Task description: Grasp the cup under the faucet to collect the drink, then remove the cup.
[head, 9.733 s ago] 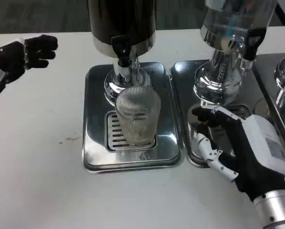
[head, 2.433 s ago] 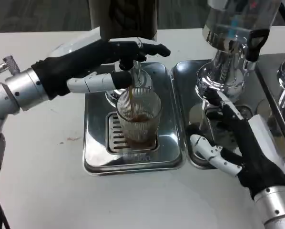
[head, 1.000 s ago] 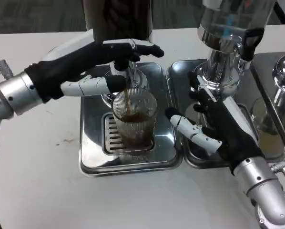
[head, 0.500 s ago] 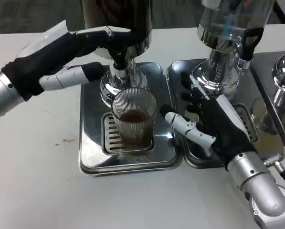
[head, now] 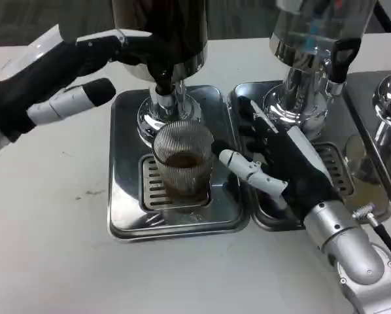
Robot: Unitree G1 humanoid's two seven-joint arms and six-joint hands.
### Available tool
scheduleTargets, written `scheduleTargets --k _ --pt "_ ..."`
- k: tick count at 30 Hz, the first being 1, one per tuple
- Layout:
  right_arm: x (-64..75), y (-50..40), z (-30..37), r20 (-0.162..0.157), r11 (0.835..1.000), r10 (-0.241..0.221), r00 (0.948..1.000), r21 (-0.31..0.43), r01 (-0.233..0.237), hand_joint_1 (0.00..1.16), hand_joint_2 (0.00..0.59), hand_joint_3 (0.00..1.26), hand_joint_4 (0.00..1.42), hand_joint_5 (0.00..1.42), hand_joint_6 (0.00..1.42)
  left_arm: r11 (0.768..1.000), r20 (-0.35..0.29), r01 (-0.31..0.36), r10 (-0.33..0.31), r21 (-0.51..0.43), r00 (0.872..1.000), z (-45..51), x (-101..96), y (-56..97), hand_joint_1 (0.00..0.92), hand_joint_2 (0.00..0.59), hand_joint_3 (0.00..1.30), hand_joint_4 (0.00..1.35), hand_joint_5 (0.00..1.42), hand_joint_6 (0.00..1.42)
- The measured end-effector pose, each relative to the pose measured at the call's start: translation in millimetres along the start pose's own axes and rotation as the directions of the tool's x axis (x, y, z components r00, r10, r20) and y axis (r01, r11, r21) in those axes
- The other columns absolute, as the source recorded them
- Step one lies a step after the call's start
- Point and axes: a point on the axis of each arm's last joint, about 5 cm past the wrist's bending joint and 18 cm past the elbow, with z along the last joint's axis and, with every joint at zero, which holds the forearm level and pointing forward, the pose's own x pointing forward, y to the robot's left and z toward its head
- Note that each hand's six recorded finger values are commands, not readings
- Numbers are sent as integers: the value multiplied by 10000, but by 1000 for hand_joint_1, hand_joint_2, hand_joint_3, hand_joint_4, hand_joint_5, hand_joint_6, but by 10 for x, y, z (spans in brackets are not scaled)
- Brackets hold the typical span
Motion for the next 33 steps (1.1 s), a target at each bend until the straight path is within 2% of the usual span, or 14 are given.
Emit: scheduleTargets --k 9,16,21,30,33 --pt "65 22 -22 -10 9988 483 9988 3 -483 445 249 0 0 1 81 9989 -329 -469 465 -99 9984 -9 -171 37 0 74 287 194 173 233" --pt "112 39 -42 -6 9963 854 9963 12 -854 439 231 0 0 0 35 9977 -663 -608 587 -303 9961 -37 -296 -4 0 75 301 203 178 237" --pt "165 62 -60 -73 9912 1318 9913 -93 -1318 441 225 0 0 0 25 9969 -914 -649 606 -447 9940 -53 -376 -42 0 77 303 204 179 238" --pt "225 82 -103 6 9856 1691 9856 -88 -1691 380 197 0 0 0 0 9961 -1262 -652 572 -601 9904 -66 -481 -95 0 86 331 233 187 239" --pt "232 97 -124 24 9838 1791 9838 49 -1791 285 183 0 0 0 0 9962 -1392 -653 568 -572 9886 -61 -522 -91 0 86 335 238 189 239"
